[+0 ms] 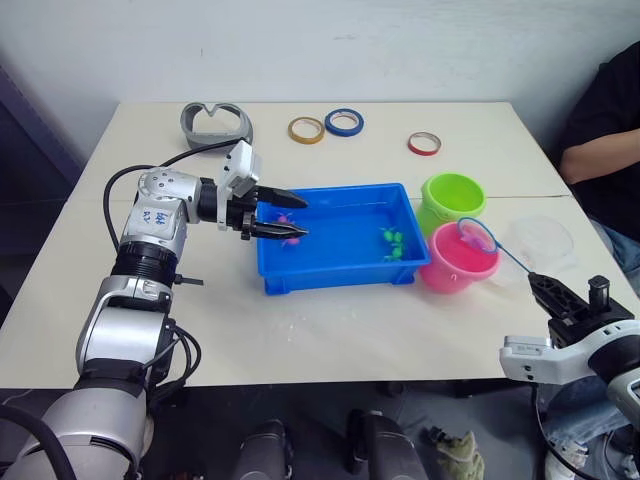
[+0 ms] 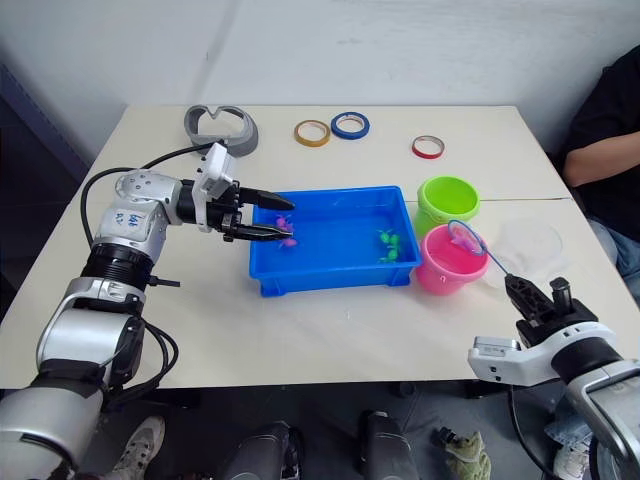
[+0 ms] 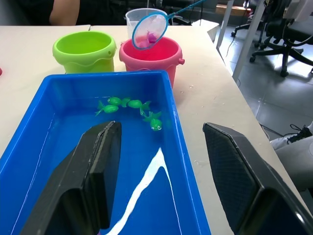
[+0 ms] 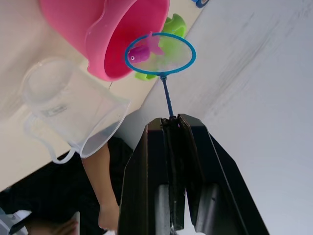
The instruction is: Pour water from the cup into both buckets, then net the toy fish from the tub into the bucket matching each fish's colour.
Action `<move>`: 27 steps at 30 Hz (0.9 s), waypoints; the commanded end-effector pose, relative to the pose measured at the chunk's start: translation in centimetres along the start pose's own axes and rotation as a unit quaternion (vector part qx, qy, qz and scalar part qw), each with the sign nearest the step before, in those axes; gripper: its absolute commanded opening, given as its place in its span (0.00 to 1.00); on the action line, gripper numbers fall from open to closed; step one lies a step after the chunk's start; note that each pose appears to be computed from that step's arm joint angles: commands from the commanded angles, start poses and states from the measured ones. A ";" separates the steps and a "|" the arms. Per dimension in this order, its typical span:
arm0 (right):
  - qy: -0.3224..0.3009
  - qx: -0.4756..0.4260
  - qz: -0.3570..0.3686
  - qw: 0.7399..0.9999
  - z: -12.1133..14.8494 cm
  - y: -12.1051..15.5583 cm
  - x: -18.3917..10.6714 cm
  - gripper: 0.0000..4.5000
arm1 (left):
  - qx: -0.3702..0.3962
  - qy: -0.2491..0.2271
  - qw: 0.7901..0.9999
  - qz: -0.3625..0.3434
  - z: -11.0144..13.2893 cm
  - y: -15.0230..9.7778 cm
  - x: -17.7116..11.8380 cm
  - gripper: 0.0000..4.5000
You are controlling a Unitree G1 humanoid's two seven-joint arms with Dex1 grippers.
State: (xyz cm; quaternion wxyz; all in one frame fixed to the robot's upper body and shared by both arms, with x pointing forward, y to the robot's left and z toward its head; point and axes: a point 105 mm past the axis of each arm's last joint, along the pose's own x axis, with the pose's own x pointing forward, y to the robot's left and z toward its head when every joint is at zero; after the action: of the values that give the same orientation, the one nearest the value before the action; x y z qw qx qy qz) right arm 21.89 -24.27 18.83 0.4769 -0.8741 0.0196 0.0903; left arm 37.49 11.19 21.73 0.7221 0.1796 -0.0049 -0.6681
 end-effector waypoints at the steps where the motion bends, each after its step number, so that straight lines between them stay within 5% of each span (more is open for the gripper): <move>1: 0.023 -0.030 -0.029 0.999 -0.4 -0.8 -0.7 0.00 | 0.021 -0.007 1.000 0.002 1.0 0.3 -0.2 0.66; 15: 0.060 -0.006 -0.063 0.996 -0.5 -0.1 -1.0 0.00 | 0.021 -0.010 1.000 0.003 0.9 0.2 -0.3 0.66; 21: 0.016 0.151 -0.084 0.985 -0.1 -2.1 0.0 0.00 | 0.016 -0.007 1.000 0.022 0.8 0.4 -1.3 0.66; 27: -0.072 0.379 -0.082 0.919 0.7 -5.7 1.7 0.00 | -0.006 0.024 0.996 0.089 -0.1 1.3 -4.1 0.66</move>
State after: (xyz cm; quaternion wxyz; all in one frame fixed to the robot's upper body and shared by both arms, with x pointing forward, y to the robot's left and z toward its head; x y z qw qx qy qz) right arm 24.33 -21.40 22.25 0.7467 -0.6592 -0.0483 0.0753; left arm 38.14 14.19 22.15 0.7640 0.1823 0.0053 -0.6188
